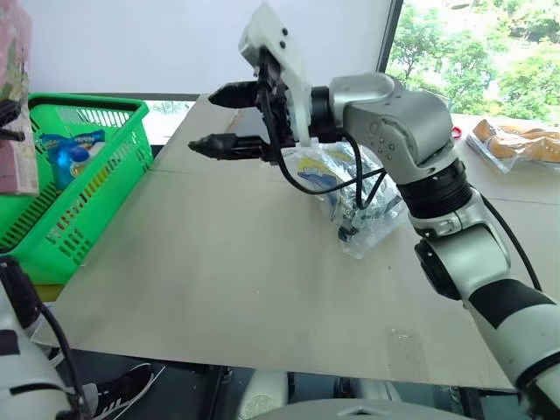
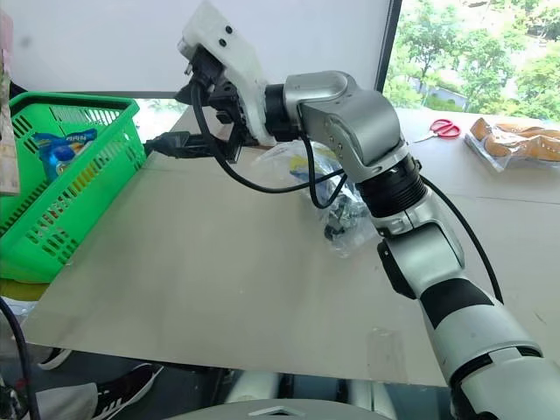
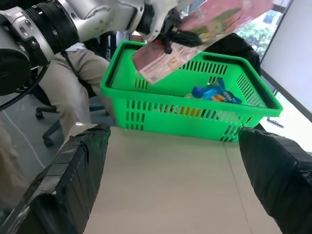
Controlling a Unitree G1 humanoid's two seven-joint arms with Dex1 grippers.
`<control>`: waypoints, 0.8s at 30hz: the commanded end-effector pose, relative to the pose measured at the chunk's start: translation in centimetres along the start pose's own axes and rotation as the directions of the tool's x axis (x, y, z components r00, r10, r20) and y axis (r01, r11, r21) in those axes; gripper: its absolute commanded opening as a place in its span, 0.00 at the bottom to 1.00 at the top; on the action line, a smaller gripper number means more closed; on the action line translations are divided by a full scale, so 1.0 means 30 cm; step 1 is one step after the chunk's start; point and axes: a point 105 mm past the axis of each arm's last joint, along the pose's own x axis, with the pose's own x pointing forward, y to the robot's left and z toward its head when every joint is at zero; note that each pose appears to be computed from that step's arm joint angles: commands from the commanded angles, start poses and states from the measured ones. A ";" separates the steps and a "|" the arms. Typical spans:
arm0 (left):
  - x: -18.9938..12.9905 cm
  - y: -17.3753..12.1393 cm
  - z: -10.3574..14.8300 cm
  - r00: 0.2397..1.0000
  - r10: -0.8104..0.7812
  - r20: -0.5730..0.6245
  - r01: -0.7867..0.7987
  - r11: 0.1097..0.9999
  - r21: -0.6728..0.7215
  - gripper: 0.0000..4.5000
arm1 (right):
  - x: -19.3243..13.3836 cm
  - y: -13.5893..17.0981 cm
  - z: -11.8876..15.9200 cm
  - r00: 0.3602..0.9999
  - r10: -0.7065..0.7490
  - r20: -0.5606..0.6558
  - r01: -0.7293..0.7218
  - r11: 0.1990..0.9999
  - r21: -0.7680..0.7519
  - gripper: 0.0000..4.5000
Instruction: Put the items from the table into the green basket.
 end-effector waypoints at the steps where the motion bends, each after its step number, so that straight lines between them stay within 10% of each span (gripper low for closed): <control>1: -0.011 0.046 0.022 0.997 0.060 0.040 -0.064 0.992 0.111 0.30 | -0.028 0.003 0.072 0.999 -0.022 0.034 0.024 0.998 -0.052 1.00; 9: -0.008 0.039 -0.168 0.987 0.067 -0.149 -0.030 0.971 0.237 0.30 | -0.054 0.009 0.101 0.998 -0.043 0.044 0.046 0.997 -0.057 1.00; 15: -0.004 0.003 -0.168 0.995 -0.020 -0.097 0.036 0.985 0.166 0.87 | -0.060 0.009 0.109 0.998 -0.042 0.042 0.044 0.997 -0.060 1.00; 24: -0.020 -0.031 -0.158 0.993 -0.120 -0.005 0.119 0.985 0.125 0.87 | -0.073 -0.009 0.080 0.998 -0.053 0.026 0.054 0.997 -0.045 1.00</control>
